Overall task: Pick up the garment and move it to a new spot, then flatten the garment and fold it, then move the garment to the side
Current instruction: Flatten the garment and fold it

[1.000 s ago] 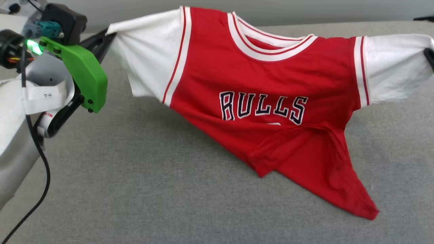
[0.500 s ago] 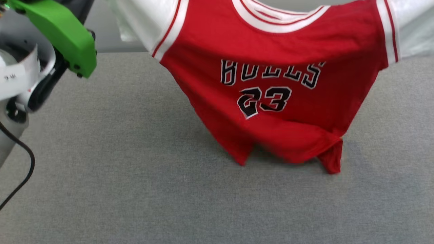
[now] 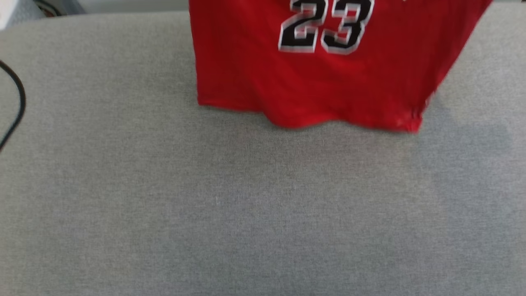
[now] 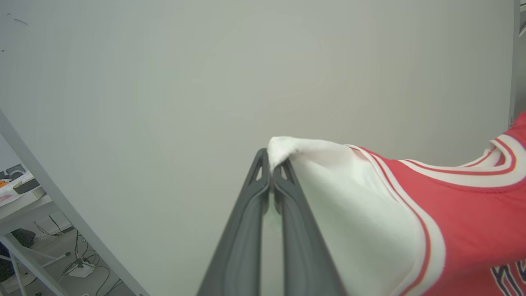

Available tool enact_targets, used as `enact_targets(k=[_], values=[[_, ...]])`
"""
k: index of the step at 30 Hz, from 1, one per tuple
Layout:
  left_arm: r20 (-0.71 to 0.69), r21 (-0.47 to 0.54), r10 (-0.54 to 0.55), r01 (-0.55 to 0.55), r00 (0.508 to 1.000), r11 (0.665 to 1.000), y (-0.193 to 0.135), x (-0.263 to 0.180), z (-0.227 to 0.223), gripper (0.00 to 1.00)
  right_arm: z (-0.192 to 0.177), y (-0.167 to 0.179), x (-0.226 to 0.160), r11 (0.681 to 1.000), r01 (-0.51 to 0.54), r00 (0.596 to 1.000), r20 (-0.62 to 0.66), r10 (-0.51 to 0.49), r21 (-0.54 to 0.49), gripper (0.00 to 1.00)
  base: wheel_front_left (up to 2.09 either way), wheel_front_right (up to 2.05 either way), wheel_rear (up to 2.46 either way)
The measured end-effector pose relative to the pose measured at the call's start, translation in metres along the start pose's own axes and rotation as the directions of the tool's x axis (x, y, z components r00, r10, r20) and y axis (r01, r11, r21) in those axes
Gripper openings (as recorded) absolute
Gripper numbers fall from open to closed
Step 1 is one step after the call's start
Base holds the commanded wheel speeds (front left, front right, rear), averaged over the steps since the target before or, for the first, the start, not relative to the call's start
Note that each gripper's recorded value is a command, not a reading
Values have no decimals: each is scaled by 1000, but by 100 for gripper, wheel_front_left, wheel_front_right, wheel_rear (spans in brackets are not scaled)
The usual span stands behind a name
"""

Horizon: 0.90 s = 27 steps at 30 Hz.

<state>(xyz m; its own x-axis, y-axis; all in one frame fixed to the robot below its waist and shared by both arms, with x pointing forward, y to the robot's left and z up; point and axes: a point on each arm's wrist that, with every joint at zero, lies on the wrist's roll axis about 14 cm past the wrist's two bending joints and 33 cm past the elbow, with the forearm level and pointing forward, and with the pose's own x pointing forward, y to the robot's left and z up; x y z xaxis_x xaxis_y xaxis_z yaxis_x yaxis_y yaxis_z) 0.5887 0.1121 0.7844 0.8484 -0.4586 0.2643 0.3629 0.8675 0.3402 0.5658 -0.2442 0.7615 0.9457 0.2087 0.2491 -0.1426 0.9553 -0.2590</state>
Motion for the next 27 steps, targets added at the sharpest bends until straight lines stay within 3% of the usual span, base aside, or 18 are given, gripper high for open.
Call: enact_targets(k=[15, 27], values=[[113, 34, 110, -114, 987, 993, 54, 69, -14, 0, 8, -12, 101, 997, 60, 995, 87, -56, -47, 0, 0, 0, 0], [-12, -38, 95, -96, 995, 995, 41, 69, -111, 0, -81, 21, 112, 1000, -13, 999, -36, 13, 6, 0, 0, 0, 0]])
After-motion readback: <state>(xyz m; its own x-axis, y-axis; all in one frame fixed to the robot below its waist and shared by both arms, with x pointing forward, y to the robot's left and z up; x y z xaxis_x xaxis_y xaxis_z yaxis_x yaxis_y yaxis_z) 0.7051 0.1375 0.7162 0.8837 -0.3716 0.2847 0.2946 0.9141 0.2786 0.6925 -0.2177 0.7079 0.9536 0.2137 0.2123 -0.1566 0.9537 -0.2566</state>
